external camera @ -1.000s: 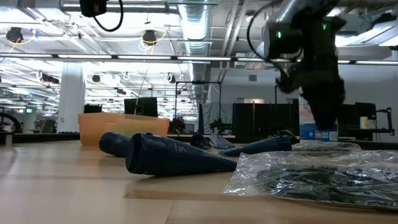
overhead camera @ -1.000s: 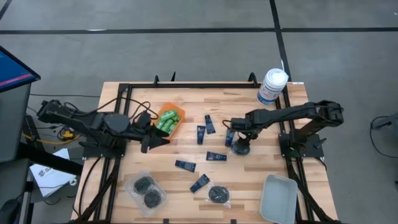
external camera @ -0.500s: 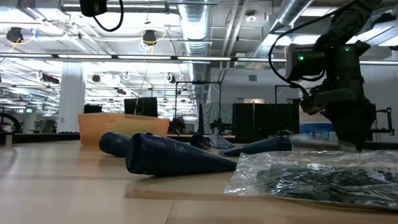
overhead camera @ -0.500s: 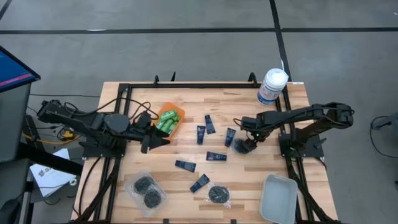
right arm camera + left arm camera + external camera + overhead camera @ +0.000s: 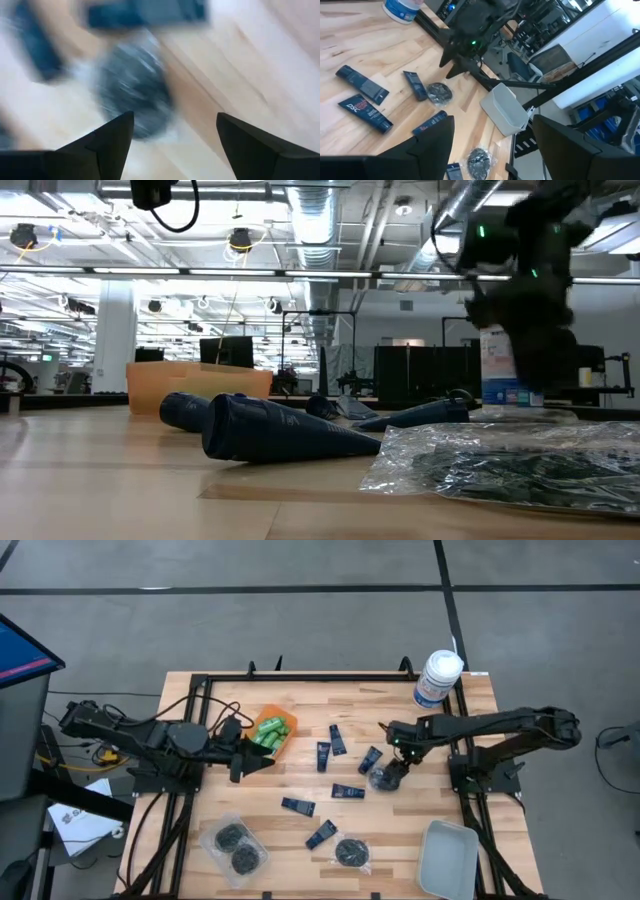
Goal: Pick & Place Travel size toiletries
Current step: Put the black hairbrush into the transparent bin
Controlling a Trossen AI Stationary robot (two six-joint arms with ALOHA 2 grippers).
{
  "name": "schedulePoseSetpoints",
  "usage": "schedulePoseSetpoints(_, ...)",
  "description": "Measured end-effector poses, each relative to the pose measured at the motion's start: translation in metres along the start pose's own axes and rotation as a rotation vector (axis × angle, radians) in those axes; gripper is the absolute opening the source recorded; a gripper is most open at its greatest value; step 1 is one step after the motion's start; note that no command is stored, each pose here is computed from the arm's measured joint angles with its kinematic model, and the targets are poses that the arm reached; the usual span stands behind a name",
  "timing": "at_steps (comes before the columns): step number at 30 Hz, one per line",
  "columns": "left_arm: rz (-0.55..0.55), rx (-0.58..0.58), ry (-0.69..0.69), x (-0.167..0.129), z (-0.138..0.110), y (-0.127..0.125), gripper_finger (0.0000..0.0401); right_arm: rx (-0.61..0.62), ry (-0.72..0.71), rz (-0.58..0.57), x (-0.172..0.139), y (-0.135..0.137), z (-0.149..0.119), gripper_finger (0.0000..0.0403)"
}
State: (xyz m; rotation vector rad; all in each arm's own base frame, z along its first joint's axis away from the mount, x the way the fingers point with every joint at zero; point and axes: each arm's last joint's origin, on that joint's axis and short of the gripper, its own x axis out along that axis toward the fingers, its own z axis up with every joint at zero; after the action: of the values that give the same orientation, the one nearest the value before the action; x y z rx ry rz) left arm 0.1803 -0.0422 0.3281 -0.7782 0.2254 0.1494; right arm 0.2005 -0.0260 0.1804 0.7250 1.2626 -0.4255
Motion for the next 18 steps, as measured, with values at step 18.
schedulePoseSetpoints(18, 0.013, 0.063, -0.008, 0.000, 0.000, 0.001, 0.0266, -0.717, 0.008, -0.170, 0.032, 0.088, -0.040, 0.0276)
